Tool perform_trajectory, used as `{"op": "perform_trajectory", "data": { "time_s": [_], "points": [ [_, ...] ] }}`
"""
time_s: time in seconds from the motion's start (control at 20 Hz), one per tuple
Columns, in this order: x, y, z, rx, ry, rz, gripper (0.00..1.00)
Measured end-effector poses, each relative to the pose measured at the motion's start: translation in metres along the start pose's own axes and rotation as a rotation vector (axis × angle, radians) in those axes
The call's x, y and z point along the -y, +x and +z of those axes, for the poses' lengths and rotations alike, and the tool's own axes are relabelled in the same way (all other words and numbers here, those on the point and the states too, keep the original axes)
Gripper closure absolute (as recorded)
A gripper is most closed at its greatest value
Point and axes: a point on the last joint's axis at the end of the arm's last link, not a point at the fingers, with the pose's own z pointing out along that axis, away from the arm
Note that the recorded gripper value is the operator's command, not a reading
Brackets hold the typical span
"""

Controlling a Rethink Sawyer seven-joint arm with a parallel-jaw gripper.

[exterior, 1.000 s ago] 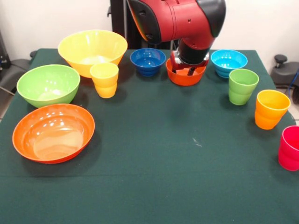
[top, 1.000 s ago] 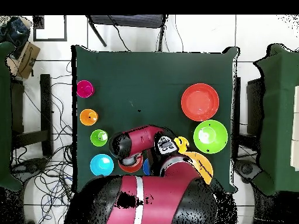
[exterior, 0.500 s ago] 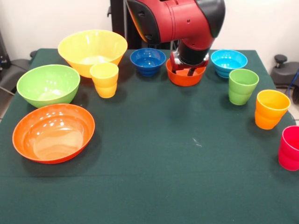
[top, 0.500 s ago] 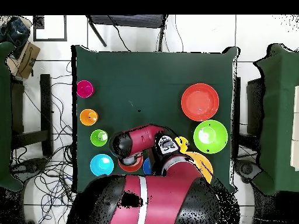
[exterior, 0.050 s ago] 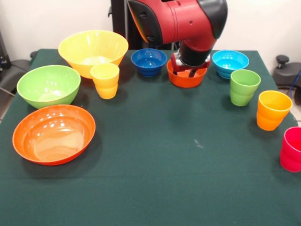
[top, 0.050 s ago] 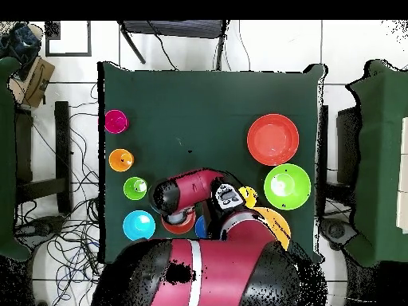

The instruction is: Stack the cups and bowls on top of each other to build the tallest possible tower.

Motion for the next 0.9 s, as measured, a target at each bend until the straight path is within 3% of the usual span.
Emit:
{"op": "perform_trajectory", "data": {
  "time_s": [0.55, 0.9],
  "points": [
    [0.004, -0.014, -0.007, 0.014, 0.01, -0.008, 0.0],
    [0.008, -0.032, -0.016, 0.045, 0.001, 0.001, 0.0]
  ]
}}
